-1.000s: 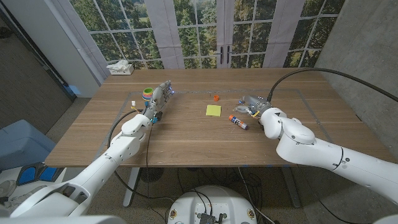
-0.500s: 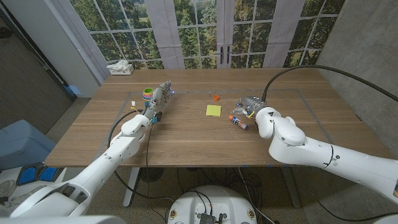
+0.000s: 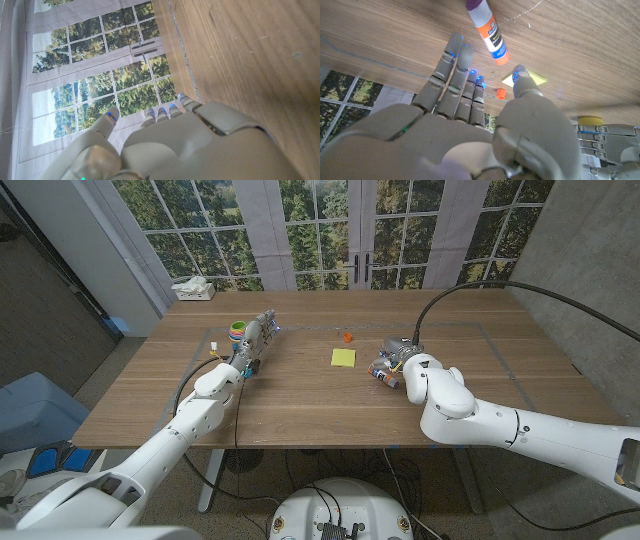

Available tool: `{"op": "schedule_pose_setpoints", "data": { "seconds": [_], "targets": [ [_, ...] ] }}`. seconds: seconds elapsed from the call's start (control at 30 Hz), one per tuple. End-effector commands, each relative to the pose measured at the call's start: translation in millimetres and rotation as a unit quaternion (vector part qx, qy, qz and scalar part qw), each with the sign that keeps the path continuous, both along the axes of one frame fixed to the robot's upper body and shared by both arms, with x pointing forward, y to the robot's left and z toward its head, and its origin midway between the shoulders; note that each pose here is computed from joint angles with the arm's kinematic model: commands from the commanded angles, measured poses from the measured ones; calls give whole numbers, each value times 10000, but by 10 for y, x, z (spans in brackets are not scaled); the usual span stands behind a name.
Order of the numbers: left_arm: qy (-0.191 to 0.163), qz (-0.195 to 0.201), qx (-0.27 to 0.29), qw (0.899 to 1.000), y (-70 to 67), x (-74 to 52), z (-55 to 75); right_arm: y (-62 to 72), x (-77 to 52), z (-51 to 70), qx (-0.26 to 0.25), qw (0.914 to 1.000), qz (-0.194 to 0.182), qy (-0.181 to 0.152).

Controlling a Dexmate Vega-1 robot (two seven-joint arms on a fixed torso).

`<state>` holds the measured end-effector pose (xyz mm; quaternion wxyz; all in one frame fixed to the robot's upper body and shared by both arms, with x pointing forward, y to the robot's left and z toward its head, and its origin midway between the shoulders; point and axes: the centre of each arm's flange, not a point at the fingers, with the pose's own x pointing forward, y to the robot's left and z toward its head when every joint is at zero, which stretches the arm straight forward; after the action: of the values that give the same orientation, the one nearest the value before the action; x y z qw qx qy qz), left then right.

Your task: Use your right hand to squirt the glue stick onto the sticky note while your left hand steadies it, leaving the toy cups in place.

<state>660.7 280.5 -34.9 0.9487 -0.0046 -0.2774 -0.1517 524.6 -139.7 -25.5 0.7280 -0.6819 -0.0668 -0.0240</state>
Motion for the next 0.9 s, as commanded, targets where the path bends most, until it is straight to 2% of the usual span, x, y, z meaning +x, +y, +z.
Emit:
{"op": "schedule_pose_setpoints", "data": {
  "seconds": [0.03,0.5,0.63,0.83,0.9],
  "targets": [
    [10,11,14,10000,15,-7,-1,99,53,-35,-210,9996,-131,146],
    [32,11,28,10000,24,-25,-15,175,95,-87,-287,9993,-137,188],
    [27,9,33,10000,23,-29,-15,177,99,-115,-291,9993,-214,50],
    [35,-6,53,10000,23,-31,-16,186,103,-191,-333,9983,-356,-330],
    [39,-11,52,10000,22,-31,-16,185,118,-210,-365,9982,-377,-302]
  ]
}}
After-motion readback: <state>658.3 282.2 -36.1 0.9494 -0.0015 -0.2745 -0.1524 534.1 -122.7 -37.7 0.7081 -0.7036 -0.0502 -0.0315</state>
